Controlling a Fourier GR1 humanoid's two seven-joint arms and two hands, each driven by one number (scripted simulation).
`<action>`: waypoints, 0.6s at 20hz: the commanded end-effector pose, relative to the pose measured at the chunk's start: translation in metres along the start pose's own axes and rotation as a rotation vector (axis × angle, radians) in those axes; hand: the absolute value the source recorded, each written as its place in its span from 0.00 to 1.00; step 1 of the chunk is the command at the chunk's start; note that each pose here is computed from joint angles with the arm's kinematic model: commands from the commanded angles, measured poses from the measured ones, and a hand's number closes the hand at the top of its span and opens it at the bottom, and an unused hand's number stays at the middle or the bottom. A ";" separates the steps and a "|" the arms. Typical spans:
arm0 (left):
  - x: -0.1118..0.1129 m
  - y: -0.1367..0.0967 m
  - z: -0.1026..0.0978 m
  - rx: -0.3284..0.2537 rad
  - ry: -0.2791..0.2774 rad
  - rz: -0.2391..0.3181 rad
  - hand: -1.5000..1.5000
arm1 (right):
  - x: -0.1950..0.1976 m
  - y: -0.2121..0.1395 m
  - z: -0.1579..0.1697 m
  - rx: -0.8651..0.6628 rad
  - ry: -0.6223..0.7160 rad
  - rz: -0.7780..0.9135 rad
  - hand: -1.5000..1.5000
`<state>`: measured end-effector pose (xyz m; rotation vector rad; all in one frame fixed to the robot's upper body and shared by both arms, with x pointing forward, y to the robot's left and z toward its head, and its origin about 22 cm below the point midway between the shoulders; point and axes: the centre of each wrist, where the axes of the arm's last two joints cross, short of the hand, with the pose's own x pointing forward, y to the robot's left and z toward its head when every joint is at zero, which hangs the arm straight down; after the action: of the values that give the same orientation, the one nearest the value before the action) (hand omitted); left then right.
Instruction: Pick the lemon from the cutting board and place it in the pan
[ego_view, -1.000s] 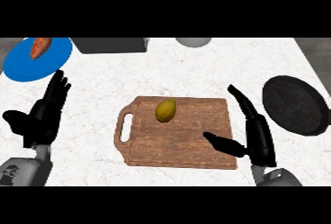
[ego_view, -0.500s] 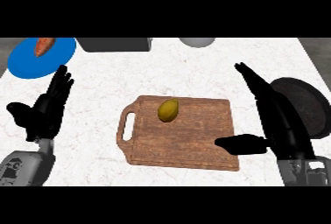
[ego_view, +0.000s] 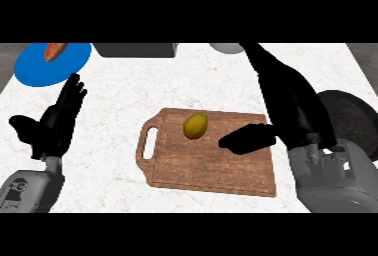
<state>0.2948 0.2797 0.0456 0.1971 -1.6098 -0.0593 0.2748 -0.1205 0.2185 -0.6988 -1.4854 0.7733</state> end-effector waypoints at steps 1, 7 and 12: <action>0.014 -0.016 -0.006 0.004 -0.006 0.003 0.50 | 0.018 0.021 -0.022 0.078 -0.002 -0.029 0.00; 0.008 -0.005 0.001 0.000 -0.008 0.006 0.50 | 0.045 0.044 -0.016 0.143 0.029 0.004 0.00; -0.010 -0.006 -0.004 0.007 0.000 0.004 0.50 | 0.030 0.057 -0.035 0.168 0.130 0.021 0.00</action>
<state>0.2969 0.2700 0.0439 0.1971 -1.6149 -0.0536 0.2926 -0.0616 0.1950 -0.6057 -1.3851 0.8349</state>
